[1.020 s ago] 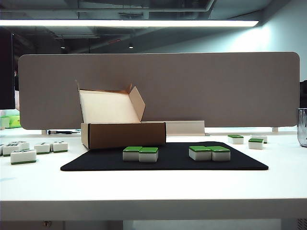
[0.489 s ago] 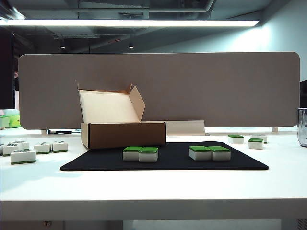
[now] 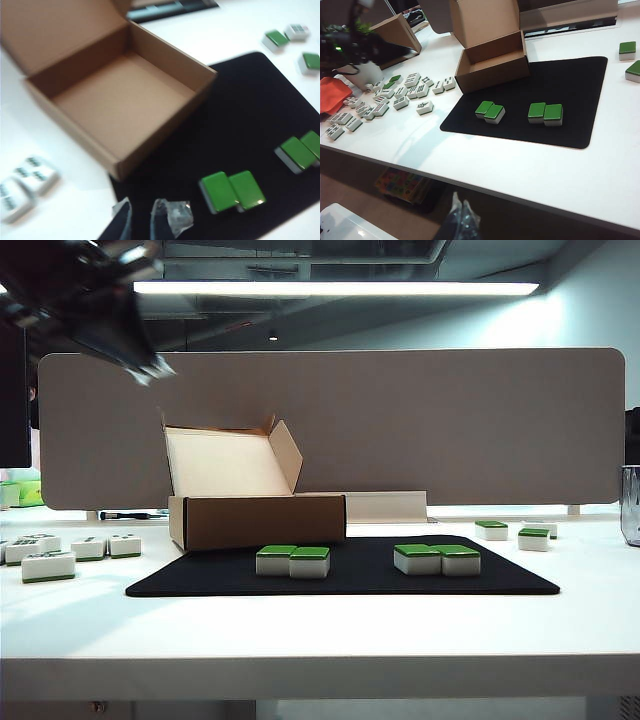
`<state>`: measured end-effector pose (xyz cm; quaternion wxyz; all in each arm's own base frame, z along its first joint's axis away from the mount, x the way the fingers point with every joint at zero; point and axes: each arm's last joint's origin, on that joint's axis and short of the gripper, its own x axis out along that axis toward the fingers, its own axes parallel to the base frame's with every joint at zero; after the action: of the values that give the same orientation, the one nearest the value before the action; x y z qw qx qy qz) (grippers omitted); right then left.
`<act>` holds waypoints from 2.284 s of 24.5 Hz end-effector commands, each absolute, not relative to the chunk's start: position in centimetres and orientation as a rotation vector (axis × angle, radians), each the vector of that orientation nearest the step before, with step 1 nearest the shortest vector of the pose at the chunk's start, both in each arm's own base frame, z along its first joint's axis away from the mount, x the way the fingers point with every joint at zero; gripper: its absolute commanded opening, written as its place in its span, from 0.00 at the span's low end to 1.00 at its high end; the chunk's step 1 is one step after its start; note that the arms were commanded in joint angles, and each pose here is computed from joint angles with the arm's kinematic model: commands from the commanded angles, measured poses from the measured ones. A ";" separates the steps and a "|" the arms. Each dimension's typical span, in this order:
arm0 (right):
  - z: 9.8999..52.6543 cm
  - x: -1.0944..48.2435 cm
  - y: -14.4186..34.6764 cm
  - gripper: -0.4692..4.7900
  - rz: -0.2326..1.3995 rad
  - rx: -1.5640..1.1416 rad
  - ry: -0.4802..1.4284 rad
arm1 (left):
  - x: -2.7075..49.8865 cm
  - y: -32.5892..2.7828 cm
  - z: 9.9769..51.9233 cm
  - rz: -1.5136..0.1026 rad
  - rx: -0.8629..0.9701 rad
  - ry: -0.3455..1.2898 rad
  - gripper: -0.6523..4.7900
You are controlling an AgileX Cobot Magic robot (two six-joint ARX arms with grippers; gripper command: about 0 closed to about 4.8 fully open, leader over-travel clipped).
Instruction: Pick up four mahjong tiles and put them into the paper box.
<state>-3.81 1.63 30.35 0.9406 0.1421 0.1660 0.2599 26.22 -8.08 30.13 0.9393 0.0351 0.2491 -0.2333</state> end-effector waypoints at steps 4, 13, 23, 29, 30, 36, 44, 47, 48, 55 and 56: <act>30.4 -4.1 1.6 0.09 0.531 0.279 0.313 | 29.0 -11.0 30.1 -0.481 0.119 0.617 0.22; 30.4 -4.1 1.6 0.09 0.530 0.279 0.313 | 31.4 -14.6 30.1 -0.487 0.171 0.718 0.22; 30.4 -4.1 1.6 0.09 0.531 0.279 0.314 | 35.1 -19.1 28.2 -0.468 0.122 0.977 0.22; 30.4 -4.1 1.6 0.09 0.530 0.279 0.313 | 36.2 -20.2 26.4 -0.414 0.073 1.132 0.31; 30.4 -4.1 1.6 0.09 0.530 0.279 0.313 | 36.2 -20.3 26.1 -0.404 0.067 1.149 0.38; 30.4 -4.1 1.6 0.09 0.530 0.279 0.313 | 36.1 -20.6 24.6 -0.412 0.044 1.249 0.77; 30.4 -4.1 1.6 0.09 0.530 0.279 0.313 | 35.1 -23.8 23.9 -0.401 0.122 1.182 1.00; 30.4 -4.1 1.6 0.09 0.530 0.276 0.312 | 35.1 -24.5 22.7 -0.385 0.152 1.202 1.00; 30.4 -4.1 1.6 0.09 0.531 0.276 0.312 | 35.0 -24.8 22.2 -0.372 0.144 1.222 1.00; 30.4 -4.1 1.6 0.09 0.531 0.276 0.311 | 35.7 -25.2 19.9 -0.333 0.135 1.257 1.00; 30.4 -4.1 1.6 0.09 0.531 0.276 0.311 | 35.8 -25.2 19.7 -0.315 0.147 1.243 1.00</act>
<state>-3.80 1.63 30.34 0.9412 0.1405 0.1656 0.2589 35.63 -25.19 19.63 0.7899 0.0674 0.5893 -0.1556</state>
